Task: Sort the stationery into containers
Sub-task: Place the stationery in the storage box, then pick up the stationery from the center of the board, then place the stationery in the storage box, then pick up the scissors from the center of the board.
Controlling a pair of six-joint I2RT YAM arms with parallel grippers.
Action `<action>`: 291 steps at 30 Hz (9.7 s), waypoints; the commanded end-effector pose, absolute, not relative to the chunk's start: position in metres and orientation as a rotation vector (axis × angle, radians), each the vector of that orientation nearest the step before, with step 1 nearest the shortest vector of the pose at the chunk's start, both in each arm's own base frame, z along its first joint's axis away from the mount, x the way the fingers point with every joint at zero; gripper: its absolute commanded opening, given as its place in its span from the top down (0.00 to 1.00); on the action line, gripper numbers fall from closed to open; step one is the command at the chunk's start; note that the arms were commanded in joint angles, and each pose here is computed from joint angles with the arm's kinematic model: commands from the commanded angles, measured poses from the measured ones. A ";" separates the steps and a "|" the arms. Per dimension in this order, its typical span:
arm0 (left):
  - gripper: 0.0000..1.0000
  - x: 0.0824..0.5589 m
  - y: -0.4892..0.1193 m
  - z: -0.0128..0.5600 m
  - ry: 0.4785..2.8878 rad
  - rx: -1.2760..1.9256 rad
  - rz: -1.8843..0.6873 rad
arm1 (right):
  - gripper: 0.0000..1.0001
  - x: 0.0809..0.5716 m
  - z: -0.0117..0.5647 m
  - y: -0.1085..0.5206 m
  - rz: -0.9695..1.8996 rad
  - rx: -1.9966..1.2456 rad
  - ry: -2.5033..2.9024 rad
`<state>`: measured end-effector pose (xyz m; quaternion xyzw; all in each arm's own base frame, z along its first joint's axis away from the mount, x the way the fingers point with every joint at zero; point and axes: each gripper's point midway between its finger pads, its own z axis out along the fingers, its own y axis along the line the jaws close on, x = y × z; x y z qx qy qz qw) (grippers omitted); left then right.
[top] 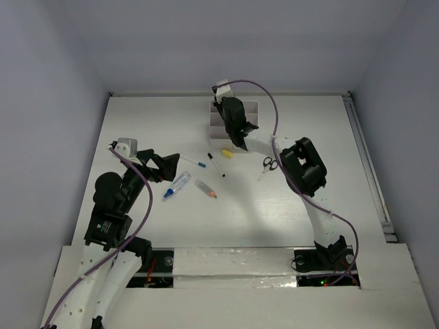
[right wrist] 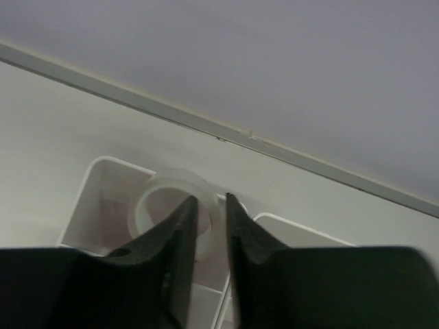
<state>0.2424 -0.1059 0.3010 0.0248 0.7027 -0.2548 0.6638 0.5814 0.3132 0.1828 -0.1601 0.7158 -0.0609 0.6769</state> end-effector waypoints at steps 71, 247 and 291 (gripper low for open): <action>0.01 0.224 -0.029 0.366 1.370 -0.296 -0.350 | 0.38 0.290 0.040 0.557 0.570 -1.926 1.507; 0.01 0.209 -0.077 0.357 1.367 -0.074 -0.528 | 0.70 0.393 0.036 0.110 0.012 0.348 2.317; 0.01 0.220 -0.080 0.350 1.408 -0.070 -0.513 | 0.77 0.410 0.024 0.116 -0.047 0.192 2.373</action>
